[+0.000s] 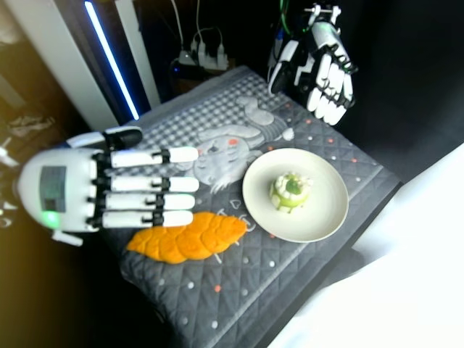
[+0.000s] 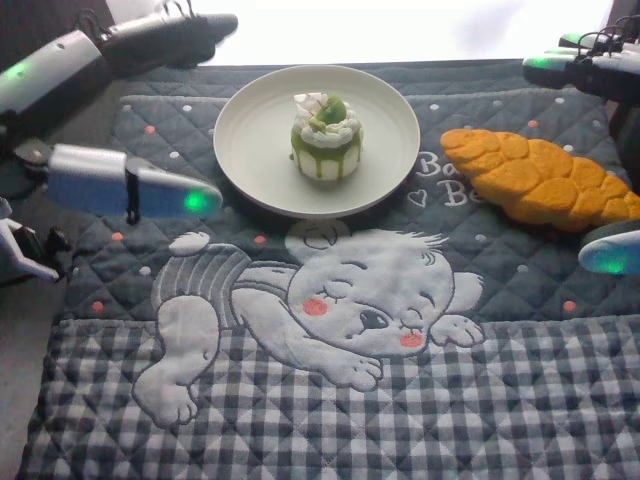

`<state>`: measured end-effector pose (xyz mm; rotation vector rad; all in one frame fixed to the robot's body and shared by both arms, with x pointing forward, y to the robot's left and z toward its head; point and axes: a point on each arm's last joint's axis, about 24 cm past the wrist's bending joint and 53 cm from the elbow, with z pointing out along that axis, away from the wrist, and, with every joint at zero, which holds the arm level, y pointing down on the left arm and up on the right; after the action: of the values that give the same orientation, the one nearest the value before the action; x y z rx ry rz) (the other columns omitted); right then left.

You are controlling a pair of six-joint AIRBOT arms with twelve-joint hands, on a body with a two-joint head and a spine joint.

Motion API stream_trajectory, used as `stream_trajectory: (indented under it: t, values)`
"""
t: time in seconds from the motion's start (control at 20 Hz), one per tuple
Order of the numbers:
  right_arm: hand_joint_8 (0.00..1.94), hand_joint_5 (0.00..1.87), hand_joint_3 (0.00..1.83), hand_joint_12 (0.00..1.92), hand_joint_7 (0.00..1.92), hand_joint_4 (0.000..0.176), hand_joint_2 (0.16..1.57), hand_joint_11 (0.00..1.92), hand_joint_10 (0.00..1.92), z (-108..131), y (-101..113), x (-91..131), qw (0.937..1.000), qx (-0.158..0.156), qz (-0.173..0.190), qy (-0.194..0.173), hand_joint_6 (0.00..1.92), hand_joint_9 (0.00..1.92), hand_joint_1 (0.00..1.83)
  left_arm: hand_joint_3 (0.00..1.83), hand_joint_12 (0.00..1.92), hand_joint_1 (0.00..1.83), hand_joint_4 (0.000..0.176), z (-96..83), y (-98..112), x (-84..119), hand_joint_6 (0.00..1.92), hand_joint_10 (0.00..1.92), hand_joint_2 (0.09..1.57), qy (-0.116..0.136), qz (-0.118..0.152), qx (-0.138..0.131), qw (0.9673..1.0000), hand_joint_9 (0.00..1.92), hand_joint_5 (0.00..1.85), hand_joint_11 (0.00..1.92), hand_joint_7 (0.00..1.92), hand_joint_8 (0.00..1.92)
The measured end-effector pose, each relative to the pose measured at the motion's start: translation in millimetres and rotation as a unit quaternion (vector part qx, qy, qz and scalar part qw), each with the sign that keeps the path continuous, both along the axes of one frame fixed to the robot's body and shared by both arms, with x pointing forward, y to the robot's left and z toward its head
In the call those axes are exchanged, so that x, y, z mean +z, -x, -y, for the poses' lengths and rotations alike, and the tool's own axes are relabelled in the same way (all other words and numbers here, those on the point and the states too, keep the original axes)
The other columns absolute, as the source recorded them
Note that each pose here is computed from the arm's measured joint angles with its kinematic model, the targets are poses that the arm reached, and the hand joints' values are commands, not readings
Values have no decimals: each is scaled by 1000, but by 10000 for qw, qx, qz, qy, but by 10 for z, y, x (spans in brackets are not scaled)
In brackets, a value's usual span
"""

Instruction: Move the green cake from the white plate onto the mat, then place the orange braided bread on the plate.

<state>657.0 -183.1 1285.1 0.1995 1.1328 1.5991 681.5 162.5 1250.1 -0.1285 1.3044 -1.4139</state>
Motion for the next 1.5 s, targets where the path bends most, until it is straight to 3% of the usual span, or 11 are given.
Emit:
stream_trajectory:
  t: [0.05,0.15,0.35,0.4,0.6,0.65,0.7,1.0,1.25,1.3,1.5]
  values:
    - [5,347,0,109,262,176,674,96,7,2,3,5,10000,0,9,-11,7,127,610,0,367,729,68,-12,13,47,0,3,729,121,46,4,9999,346,166,214,284,10]
    - [11,353,0,106,289,176,677,108,10,3,24,32,10000,20,61,-57,6,145,598,0,353,752,50,-13,27,72,0,0,730,149,99,-12,9998,330,143,205,271,1]
    - [12,373,11,91,314,176,714,103,6,-3,46,57,9998,48,123,-116,8,146,586,0,316,760,127,1,-12,43,0,0,723,112,59,8,9999,282,143,140,226,2]
    - [13,383,12,92,321,176,720,111,9,-15,47,48,9999,60,115,-113,11,156,582,0,297,806,134,20,-47,44,1,0,716,116,34,30,9999,268,145,89,230,3]
    - [13,389,13,93,340,176,737,132,14,-21,46,45,9998,63,110,-127,6,183,565,0,450,801,76,50,-199,43,0,4,717,101,-32,128,9999,380,186,156,346,3]
    - [11,385,14,88,342,176,748,126,12,-21,46,45,9998,64,110,-126,3,184,565,0,470,806,85,75,-262,10,5,9,717,54,-90,160,9998,400,199,169,364,8]
    - [13,377,15,89,351,176,755,131,11,-27,49,43,9998,70,105,-127,0,186,567,0,436,857,65,101,-310,4,0,2,744,37,-120,173,9998,411,231,191,369,1]
    - [9,341,2,91,380,176,736,160,18,-77,103,54,9996,154,106,-201,2,238,562,0,242,793,54,458,-673,-89,2,14,717,-44,-482,55,9988,443,255,303,399,8]
    - [7,340,2,83,390,176,737,154,6,-100,120,54,9995,194,131,-206,1,229,560,3,172,793,103,595,-892,-262,0,7,691,-244,-835,93,9962,429,264,305,407,6]
    - [8,322,8,102,401,176,751,202,10,-103,121,53,9995,198,131,-207,0,246,512,0,161,760,130,650,-912,-263,3,2,676,-300,-860,80,9958,423,275,302,402,2]
    - [13,327,10,113,427,176,768,233,16,-118,126,51,9994,217,135,-244,3,272,500,0,138,782,112,853,-970,-337,7,10,679,-707,-884,26,9936,399,265,256,413,5]
